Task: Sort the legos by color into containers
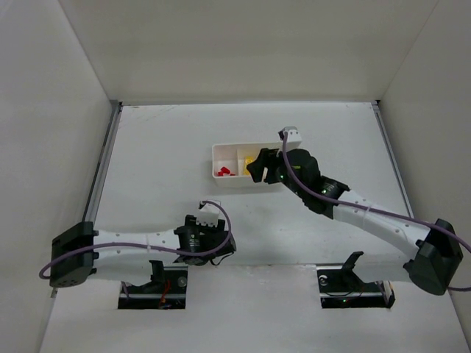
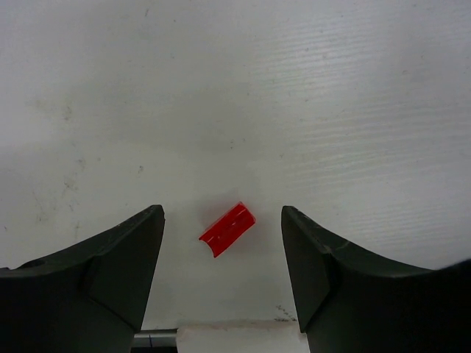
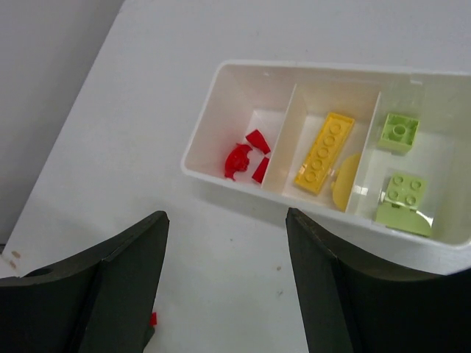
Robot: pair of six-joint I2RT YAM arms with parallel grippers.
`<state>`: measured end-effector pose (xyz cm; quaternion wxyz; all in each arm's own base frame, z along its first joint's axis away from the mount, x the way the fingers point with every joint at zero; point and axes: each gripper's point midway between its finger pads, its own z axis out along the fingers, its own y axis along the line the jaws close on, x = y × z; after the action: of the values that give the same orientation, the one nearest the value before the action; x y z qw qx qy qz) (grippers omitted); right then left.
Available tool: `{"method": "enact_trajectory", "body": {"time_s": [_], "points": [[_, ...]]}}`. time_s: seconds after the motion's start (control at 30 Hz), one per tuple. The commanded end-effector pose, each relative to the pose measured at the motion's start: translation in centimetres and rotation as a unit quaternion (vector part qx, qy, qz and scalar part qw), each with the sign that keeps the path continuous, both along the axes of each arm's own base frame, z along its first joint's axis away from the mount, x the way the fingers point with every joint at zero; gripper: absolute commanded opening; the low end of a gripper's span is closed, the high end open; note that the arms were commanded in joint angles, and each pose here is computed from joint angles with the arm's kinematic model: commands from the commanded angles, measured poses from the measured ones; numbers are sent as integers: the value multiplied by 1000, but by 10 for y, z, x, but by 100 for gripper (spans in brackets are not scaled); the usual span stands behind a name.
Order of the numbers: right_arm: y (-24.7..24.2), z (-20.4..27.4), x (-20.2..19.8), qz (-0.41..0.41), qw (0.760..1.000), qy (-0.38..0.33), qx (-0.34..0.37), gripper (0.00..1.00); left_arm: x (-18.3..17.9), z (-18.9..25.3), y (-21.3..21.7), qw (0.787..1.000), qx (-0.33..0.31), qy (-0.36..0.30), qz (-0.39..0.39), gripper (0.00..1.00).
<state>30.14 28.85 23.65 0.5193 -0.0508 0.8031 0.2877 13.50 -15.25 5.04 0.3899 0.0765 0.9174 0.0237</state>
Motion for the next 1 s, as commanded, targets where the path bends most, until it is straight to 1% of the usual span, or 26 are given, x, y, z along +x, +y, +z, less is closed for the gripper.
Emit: {"method": "enact_trajectory", "body": {"time_s": [0.0, 0.2, 0.37, 0.53, 0.7, 0.77, 0.83, 0.97], "points": [[-2, -7, -13, 1, 1000, 1, 15, 71, 1, 1, -4, 1000, 9, -2, 10, 62], [-10, -12, -20, -1, 1000, 3, 17, 71, 0, -17, -10, 1000, 3, 15, 9, 57], [-12, -12, -22, -1, 1000, 3, 17, 71, -4, -28, -9, 999, 8, 31, 8, 49], [-13, -14, -23, -1, 1000, 3, 17, 72, -7, -28, -5, 999, 6, 39, 11, 50], [-14, -16, -24, -1, 1000, 4, 15, 72, -8, -34, -1, 998, 51, 39, 16, 49], [-15, -16, -24, -1, 1000, 4, 15, 72, -8, -35, -1, 998, 58, 36, 16, 45], [-16, -17, -25, -1, 1000, 5, 14, 72, -10, -35, -4, 998, 52, 38, 14, 35], [-15, -15, -24, 0, 1000, 4, 15, 72, -10, -33, -5, 998, 37, 39, 17, 27]]}}
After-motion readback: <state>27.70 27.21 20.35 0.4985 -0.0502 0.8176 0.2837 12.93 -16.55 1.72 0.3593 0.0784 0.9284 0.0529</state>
